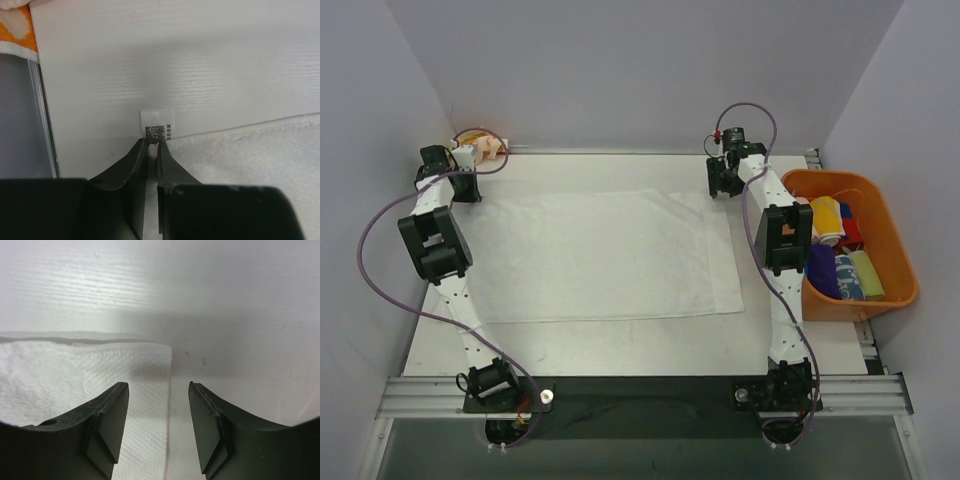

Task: Roll the towels
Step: Fold the towel

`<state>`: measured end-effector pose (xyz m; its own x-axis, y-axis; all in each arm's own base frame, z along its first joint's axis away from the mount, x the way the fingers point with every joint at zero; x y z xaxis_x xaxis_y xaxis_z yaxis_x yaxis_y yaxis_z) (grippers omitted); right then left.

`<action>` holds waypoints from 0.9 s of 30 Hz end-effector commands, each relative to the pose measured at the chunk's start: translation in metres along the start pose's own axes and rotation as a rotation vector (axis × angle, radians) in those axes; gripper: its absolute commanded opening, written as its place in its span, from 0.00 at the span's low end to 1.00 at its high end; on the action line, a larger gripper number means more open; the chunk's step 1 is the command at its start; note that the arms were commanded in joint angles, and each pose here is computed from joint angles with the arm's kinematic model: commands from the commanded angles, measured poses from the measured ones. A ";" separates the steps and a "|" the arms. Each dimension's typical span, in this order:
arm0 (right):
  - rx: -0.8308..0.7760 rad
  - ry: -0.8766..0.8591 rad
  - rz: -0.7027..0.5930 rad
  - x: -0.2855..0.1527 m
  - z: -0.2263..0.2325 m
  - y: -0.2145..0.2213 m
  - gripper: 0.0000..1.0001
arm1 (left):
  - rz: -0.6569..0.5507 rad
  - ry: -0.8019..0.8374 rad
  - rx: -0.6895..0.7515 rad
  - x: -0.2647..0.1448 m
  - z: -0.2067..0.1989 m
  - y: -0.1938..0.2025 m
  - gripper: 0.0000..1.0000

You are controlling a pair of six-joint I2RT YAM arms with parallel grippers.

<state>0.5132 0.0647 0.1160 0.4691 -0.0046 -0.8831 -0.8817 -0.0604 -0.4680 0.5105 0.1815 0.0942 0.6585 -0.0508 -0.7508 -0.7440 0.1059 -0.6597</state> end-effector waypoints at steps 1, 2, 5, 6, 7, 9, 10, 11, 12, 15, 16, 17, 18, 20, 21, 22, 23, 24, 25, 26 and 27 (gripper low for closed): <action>0.140 -0.064 -0.118 -0.020 0.001 -0.023 0.52 | 0.029 0.022 -0.007 -0.010 -0.004 0.002 0.07; 0.143 -0.080 -0.127 -0.020 0.003 -0.024 0.52 | 0.030 0.023 -0.012 -0.011 -0.003 0.002 0.07; 0.158 -0.087 -0.159 -0.018 0.006 -0.031 0.54 | 0.028 0.028 -0.015 -0.009 -0.004 0.002 0.08; 0.161 -0.087 -0.153 -0.015 0.006 -0.031 0.54 | 0.029 0.029 -0.017 -0.010 -0.004 0.003 0.08; 0.160 -0.088 -0.164 -0.016 0.007 -0.034 0.54 | 0.026 0.028 -0.014 -0.011 -0.004 0.002 0.08; 0.162 -0.056 -0.176 -0.015 0.005 -0.036 0.54 | 0.023 0.031 -0.014 -0.011 -0.005 0.000 0.10; 0.156 -0.048 -0.182 -0.016 0.007 -0.037 0.55 | 0.021 0.030 -0.014 -0.010 -0.005 0.000 0.11; 0.150 -0.047 -0.183 -0.017 0.008 -0.037 0.56 | 0.019 0.030 -0.021 -0.011 -0.004 -0.001 0.11; 0.143 -0.055 -0.178 -0.017 0.009 -0.036 0.57 | 0.021 0.032 -0.019 -0.011 -0.006 -0.002 0.12; 0.094 -0.074 -0.140 -0.014 0.010 -0.029 0.62 | 0.020 0.034 -0.017 -0.013 -0.006 -0.003 0.14; 0.062 -0.079 -0.133 -0.014 0.009 -0.028 0.62 | 0.020 0.035 -0.017 -0.013 -0.006 -0.004 0.14; 0.024 -0.084 -0.129 -0.015 0.011 -0.028 0.63 | 0.021 0.036 -0.013 -0.013 -0.006 -0.004 0.14; -0.018 -0.050 -0.119 -0.014 0.009 -0.025 0.63 | 0.018 0.035 -0.011 -0.015 -0.006 -0.005 0.15; -0.129 -0.004 -0.096 -0.009 0.011 -0.021 0.63 | 0.019 0.034 -0.009 -0.015 -0.005 -0.004 0.15; -0.160 0.003 -0.066 -0.006 0.011 -0.015 0.63 | 0.017 0.033 -0.008 -0.017 -0.005 -0.006 0.15; -0.188 0.007 -0.050 -0.004 0.012 -0.012 0.63 | 0.017 0.038 -0.006 -0.016 -0.006 -0.006 0.15; -0.221 0.011 -0.027 0.001 0.012 -0.008 0.63 | 0.012 0.035 -0.004 -0.017 -0.006 -0.007 0.15; -0.245 0.012 -0.001 0.007 0.014 -0.001 0.62 | 0.012 0.037 -0.006 -0.017 -0.006 -0.007 0.15; -0.262 0.039 0.010 0.010 0.014 0.001 0.62 | 0.007 0.038 -0.007 -0.018 -0.006 -0.009 0.15; -0.275 0.050 0.031 0.019 0.014 0.006 0.60 | 0.008 0.036 -0.009 -0.018 -0.005 -0.008 0.15; -0.280 0.056 0.038 0.023 0.012 0.007 0.60 | 0.006 0.038 -0.009 -0.018 -0.006 -0.009 0.15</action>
<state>0.5225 0.0803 0.1100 0.5084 0.0056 -0.8611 -0.8369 -0.2321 -0.4957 0.5098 0.1799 0.0941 0.6559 -0.0653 -0.7520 -0.7451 0.1036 -0.6589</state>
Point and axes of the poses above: each gripper's point midway between its finger pads, its own x axis out along the fingers, its own z axis along the line the jaws close on, y = z × x, the point moved 9 cm from there along -x, back along the fingers, and after that the axes turned 4 degrees about x, right-handed, at the moved point
